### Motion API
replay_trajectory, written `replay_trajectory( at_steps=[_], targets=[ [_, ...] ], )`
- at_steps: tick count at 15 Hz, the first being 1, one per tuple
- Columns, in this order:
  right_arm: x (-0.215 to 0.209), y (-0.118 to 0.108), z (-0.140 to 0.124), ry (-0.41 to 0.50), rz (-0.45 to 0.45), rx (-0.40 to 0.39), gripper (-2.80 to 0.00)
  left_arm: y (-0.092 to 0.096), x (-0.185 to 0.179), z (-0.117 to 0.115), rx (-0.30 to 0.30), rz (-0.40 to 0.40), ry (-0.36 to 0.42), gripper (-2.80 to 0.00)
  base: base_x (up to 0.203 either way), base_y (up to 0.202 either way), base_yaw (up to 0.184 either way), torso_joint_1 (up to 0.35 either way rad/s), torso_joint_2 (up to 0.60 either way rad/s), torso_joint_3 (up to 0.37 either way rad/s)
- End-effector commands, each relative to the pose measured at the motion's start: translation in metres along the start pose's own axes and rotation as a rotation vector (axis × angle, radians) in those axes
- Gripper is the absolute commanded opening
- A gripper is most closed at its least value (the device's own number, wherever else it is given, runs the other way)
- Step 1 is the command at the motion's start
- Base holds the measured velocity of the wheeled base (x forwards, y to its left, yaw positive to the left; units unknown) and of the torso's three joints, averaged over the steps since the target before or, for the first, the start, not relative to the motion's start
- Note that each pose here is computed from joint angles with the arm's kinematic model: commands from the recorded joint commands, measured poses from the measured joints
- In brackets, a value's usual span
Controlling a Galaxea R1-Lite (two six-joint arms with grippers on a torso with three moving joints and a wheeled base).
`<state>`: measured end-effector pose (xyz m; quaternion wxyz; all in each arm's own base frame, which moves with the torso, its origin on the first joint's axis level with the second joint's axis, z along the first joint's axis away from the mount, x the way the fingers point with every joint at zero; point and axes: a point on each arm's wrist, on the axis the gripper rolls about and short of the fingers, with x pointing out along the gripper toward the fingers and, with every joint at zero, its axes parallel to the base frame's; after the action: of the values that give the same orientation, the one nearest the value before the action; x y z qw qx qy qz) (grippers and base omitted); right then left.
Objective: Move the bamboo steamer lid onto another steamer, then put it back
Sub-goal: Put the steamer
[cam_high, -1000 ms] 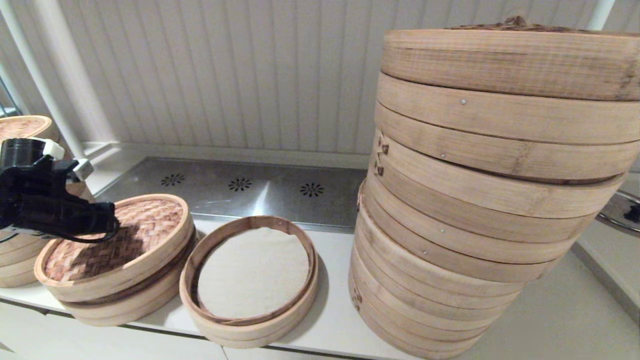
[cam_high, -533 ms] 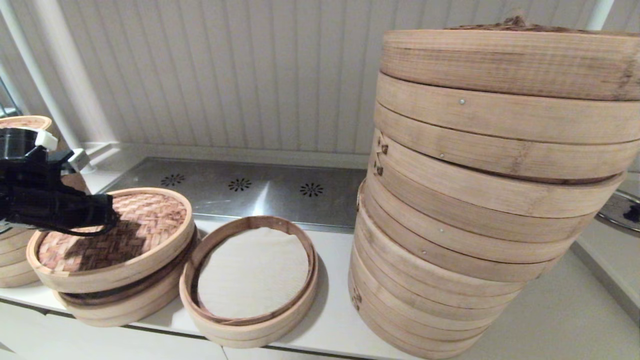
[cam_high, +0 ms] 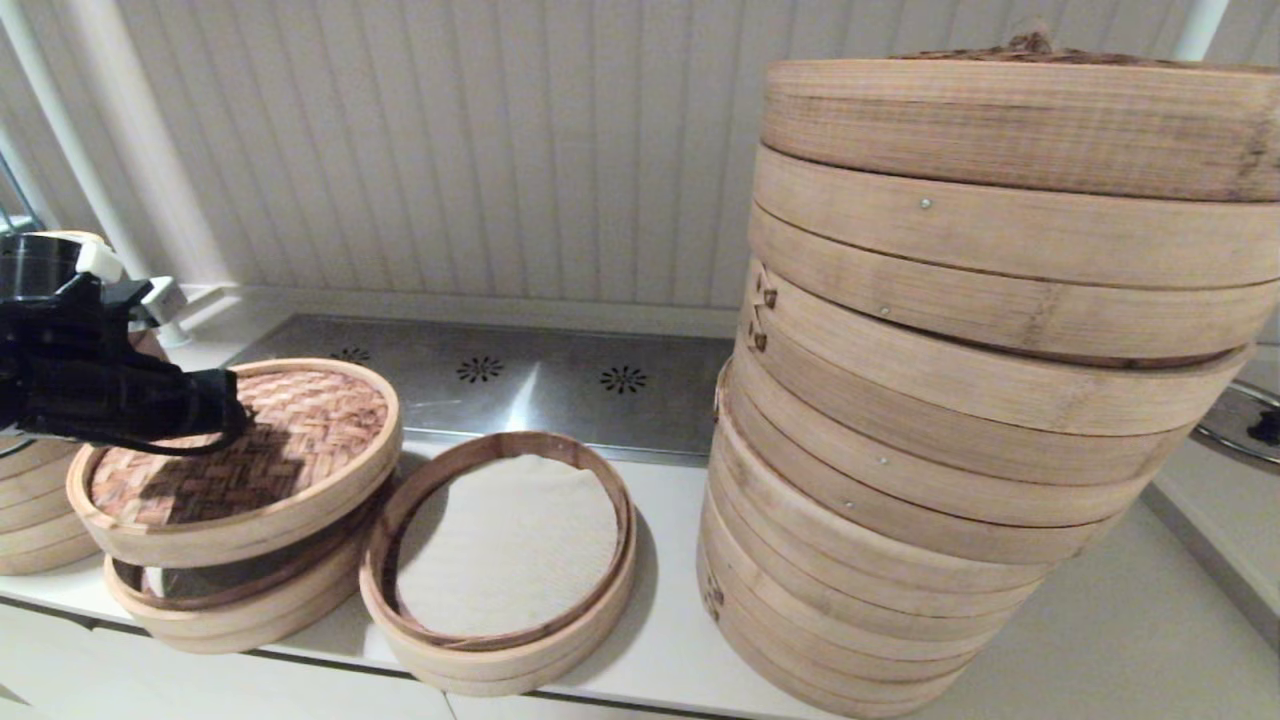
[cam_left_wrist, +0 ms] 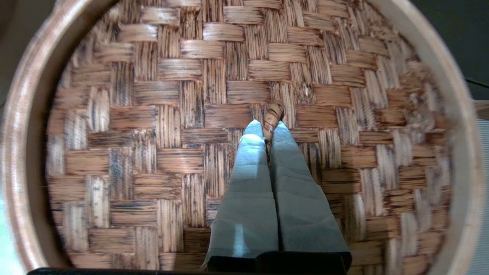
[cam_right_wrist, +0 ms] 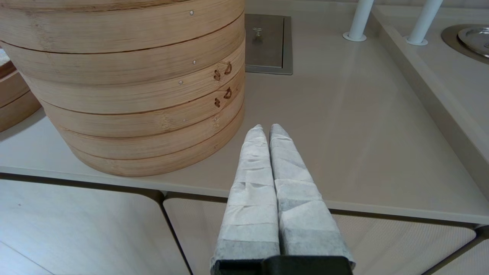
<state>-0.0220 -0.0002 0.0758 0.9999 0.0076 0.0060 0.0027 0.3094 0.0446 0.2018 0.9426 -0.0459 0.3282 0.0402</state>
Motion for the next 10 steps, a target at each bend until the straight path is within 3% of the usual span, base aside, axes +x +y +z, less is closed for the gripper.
replay_trajectory(
  at_steps=[1, 10],
  targets=[
    [0.0, 0.0, 0.0, -0.001, 0.001, 0.0, -2.8, -0.007, -0.002, 0.002, 0.008, -0.016, -0.01, -2.8, 0.0, 0.0, 0.0, 0.0, 0.0, 0.0],
    [0.0, 0.0, 0.0, -0.001, 0.001, 0.0, -2.8, -0.07, -0.011, 0.004, 0.027, -0.152, -0.033, -2.8, 0.0, 0.0, 0.0, 0.0, 0.0, 0.0]
  ],
)
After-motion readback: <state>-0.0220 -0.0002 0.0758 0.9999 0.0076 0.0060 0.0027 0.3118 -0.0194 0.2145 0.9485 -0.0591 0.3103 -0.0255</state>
